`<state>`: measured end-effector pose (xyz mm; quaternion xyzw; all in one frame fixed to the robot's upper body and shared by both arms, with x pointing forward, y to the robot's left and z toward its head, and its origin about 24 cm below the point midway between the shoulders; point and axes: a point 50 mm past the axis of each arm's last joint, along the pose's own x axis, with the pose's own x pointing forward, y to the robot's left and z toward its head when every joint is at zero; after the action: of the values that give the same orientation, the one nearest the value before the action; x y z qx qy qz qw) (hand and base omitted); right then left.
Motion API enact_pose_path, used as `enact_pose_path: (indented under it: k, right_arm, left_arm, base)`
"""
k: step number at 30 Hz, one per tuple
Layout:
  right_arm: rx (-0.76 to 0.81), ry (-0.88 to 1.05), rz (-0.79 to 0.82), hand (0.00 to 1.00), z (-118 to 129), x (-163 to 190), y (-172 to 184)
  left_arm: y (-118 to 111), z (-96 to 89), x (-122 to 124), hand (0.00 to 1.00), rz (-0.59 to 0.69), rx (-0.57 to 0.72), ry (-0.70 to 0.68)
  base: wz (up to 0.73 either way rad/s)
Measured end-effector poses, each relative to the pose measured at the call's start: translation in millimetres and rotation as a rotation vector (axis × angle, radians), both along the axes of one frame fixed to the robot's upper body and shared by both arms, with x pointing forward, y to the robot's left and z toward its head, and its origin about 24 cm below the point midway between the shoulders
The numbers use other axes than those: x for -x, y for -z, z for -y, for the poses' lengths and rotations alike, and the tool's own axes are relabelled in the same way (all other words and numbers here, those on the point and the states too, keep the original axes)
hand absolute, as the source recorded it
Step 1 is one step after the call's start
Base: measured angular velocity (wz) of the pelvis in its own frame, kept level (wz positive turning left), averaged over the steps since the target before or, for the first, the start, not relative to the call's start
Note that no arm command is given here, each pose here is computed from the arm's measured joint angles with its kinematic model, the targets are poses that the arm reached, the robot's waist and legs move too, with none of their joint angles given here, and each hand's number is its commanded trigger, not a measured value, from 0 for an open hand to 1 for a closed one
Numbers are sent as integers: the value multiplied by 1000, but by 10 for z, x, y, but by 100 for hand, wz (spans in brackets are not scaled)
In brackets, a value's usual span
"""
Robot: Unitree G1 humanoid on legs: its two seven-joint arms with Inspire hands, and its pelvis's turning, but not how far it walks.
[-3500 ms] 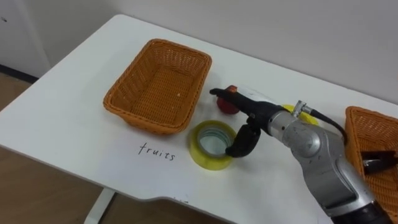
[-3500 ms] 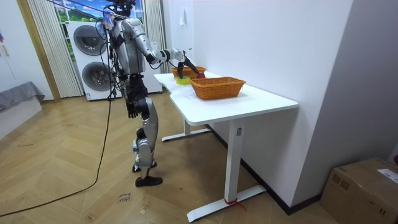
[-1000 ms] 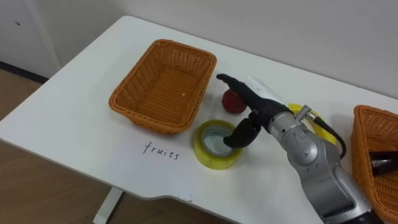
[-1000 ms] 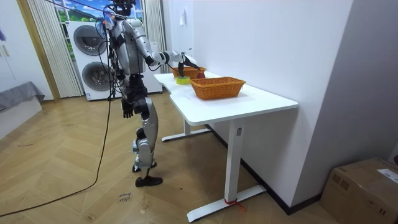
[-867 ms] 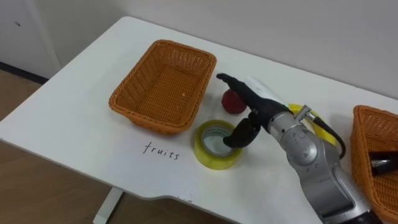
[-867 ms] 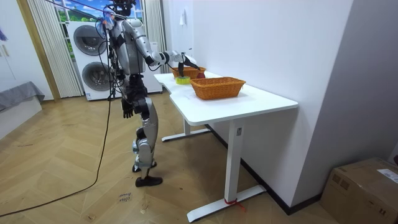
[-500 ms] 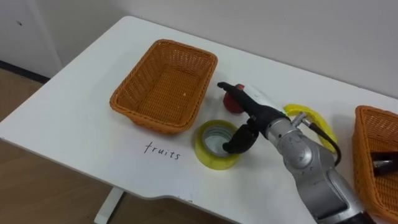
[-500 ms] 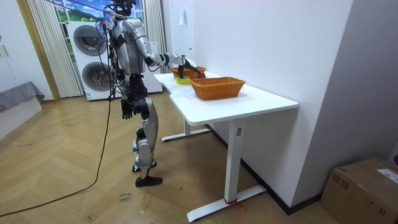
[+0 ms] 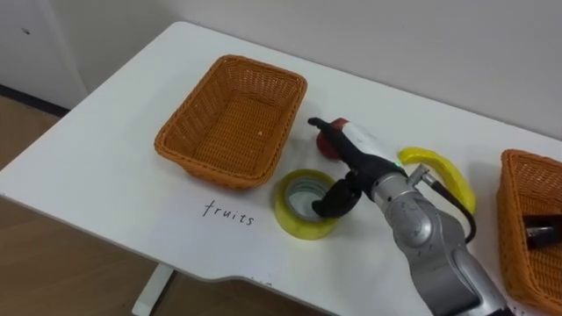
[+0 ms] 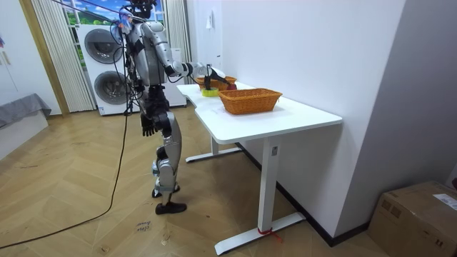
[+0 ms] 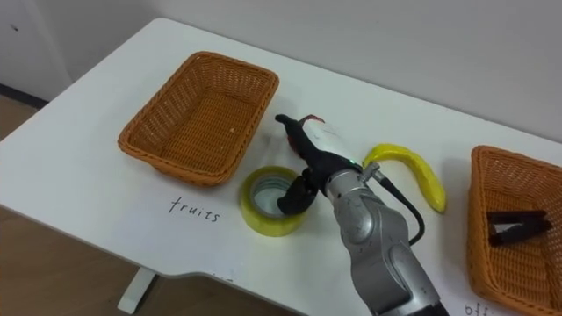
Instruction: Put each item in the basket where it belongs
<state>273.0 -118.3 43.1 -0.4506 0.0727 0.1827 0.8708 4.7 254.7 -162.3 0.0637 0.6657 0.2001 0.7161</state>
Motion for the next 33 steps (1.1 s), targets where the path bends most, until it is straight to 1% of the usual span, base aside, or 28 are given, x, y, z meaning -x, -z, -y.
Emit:
enact_pose_path:
  k: [8, 21, 25, 27, 33]
  right_arm:
    - [20, -27, -16, 0, -29, 14, 15]
    - [45, -56, -40, 0, -35, 5, 8]
    - [58, -67, -57, 0, -33, -25, 10]
    - [60, -70, -65, 0, -33, -24, 15]
    - [69, -84, -84, 0, -40, -53, 2]
  left_arm:
    - [-7, 3, -80, 0, 26, 3, 12]
    - [-4, 14, -140, 0, 42, 28, 21]
    - [-11, -9, -156, 0, 46, 23, 22]
    - [-14, -8, -202, 0, 57, 24, 25]
    - [-27, -52, -205, 0, 60, 26, 31]
  base:
    - [1]
    - [0]
    - [0]
    - [0]
    - [0]
